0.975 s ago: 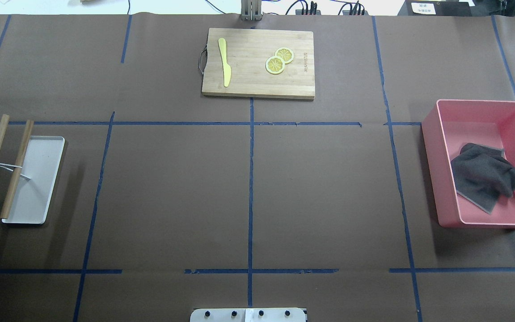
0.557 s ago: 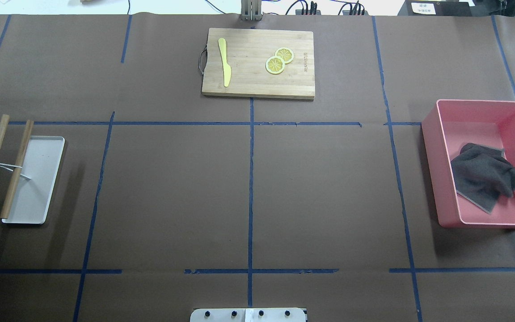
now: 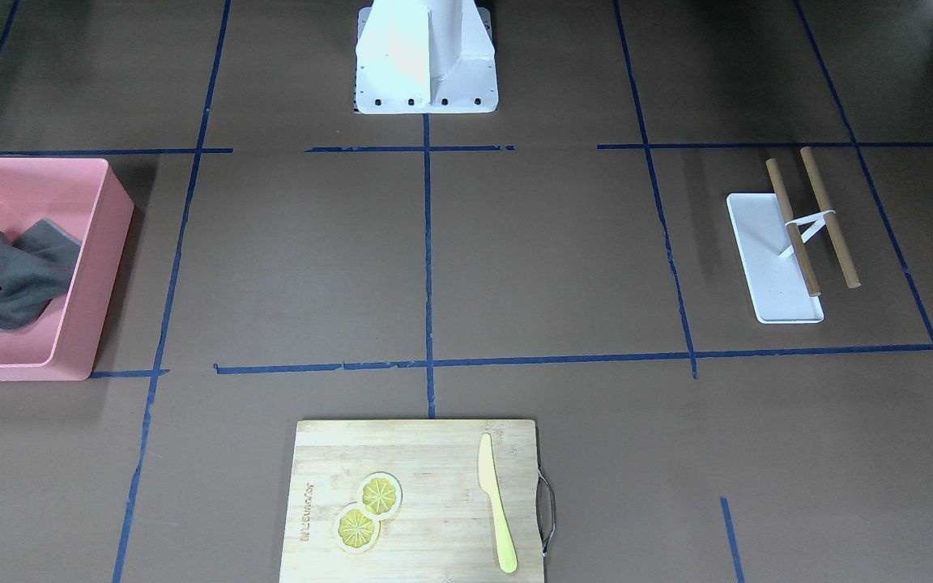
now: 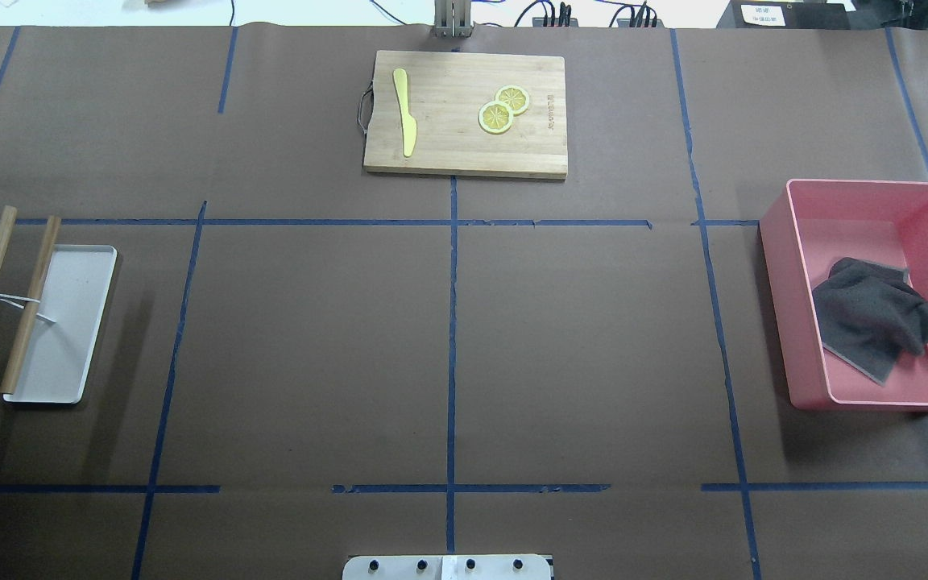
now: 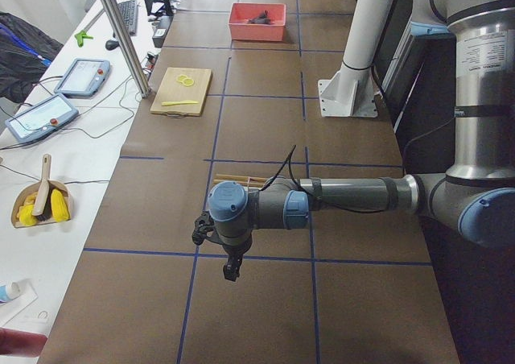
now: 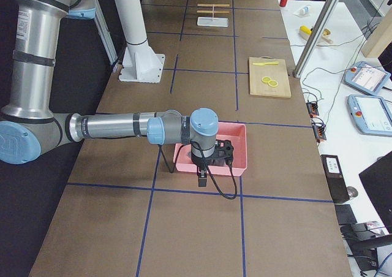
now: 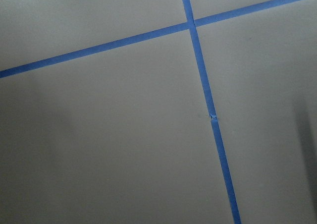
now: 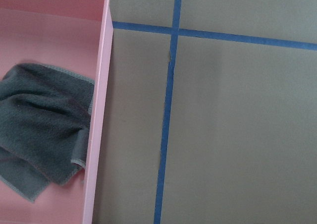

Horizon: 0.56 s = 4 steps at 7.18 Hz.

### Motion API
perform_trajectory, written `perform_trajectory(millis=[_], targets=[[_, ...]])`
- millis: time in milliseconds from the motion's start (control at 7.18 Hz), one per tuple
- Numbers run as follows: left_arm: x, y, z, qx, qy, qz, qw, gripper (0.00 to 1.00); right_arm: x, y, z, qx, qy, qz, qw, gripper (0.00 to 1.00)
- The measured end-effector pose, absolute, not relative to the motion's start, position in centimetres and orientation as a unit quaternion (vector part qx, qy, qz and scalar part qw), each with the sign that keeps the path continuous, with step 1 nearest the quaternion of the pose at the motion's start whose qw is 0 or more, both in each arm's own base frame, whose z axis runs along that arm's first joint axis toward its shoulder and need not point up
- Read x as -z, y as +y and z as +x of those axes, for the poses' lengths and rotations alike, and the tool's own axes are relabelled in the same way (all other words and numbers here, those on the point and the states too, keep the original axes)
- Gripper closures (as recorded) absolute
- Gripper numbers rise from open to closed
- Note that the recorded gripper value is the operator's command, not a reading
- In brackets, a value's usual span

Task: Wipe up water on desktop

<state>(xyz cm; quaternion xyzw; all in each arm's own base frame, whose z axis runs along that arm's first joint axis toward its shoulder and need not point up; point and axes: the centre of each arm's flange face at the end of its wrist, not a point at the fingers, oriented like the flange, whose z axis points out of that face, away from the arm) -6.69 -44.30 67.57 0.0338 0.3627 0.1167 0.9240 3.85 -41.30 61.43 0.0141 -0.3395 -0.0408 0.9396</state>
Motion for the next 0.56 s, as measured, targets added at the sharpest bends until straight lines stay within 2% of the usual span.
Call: perform_trajectory(millis=[557], targets=[[-67.58, -44.31, -6.7, -0.117, 0.362, 0.034, 0.924, 0.0, -61.4, -41.32, 3.58, 0.044, -0.34, 0.013, 0.939, 0.0]])
